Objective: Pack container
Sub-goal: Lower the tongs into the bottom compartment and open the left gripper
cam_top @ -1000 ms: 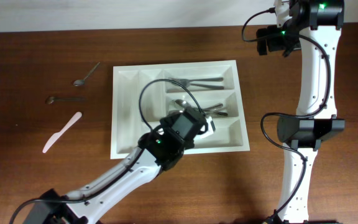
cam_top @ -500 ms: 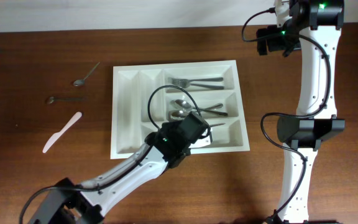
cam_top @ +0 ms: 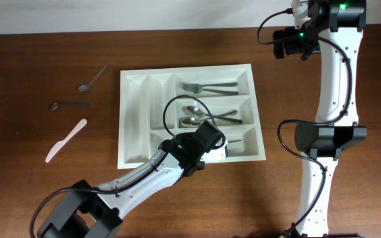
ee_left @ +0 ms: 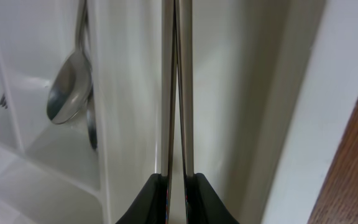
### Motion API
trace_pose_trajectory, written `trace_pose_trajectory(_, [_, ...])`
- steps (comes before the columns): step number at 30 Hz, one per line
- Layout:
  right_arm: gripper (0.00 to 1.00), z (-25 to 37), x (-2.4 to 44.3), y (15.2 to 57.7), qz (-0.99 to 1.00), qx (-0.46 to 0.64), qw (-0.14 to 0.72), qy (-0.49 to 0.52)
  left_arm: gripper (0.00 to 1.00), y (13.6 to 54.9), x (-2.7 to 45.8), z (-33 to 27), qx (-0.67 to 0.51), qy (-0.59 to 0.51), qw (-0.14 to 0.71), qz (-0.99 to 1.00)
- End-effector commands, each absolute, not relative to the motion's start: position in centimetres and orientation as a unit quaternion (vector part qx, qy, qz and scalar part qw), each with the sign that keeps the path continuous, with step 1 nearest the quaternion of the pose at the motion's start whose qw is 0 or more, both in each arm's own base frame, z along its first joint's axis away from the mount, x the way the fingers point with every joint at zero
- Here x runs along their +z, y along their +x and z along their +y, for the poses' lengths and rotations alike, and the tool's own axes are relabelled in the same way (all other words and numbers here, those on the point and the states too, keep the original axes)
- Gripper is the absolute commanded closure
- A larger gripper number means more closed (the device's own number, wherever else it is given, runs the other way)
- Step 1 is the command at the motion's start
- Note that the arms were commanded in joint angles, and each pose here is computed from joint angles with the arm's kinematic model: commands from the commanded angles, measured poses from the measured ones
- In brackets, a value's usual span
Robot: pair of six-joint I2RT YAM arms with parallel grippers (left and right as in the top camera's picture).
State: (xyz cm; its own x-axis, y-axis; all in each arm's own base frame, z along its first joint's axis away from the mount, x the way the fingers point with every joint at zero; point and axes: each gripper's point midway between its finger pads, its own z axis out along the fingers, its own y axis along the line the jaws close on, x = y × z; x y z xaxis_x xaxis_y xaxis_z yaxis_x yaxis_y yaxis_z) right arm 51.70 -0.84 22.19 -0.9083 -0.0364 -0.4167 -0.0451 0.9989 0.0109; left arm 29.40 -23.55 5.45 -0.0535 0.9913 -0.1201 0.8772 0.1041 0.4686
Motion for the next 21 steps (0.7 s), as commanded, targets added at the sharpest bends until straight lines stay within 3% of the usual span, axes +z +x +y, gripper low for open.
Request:
trace_pose_trajectory(1, [0.01,-0.49,23.96,51.27,0.973,0.015,0.231,-0.022,0.98,29.21,5.45,-24.06,0.125,0.665,0.209,0.706])
trace_pose_trajectory(10, [0.01,-0.49,23.96,51.27,0.973,0.015,0.231,-0.022,0.96,29.07,5.34,-23.91,0.126,0.666,0.205,0.706])
trace_pose_trajectory(13, [0.01,-0.49,23.96,51.27,0.973,0.015,0.231,-0.022,0.73,29.09,5.35,-23.92,0.126,0.666,0.205,0.706])
trace_pose_trajectory(15, [0.01,-0.49,23.96,51.27,0.973,0.015,0.231,-0.022,0.46,29.14,5.38,-23.98,0.126,0.665,0.207,0.706])
trace_pose_trajectory(16, [0.01,-0.49,23.96,51.27,0.973,0.015,0.231,-0.022,0.41,29.2,5.42,-24.03,0.126,0.665,0.209,0.706])
trace_pose_trajectory(18, [0.01,-0.49,23.96,51.26,0.973,0.015,0.231,-0.022,0.18,29.33,5.5,-24.16,0.126,0.664,0.213,0.706])
trace_pose_trajectory(21, [0.01,-0.49,23.96,51.26,0.973,0.015,0.231,-0.022,0.14,29.61,5.66,-24.18,0.131,0.661,0.218,0.706])
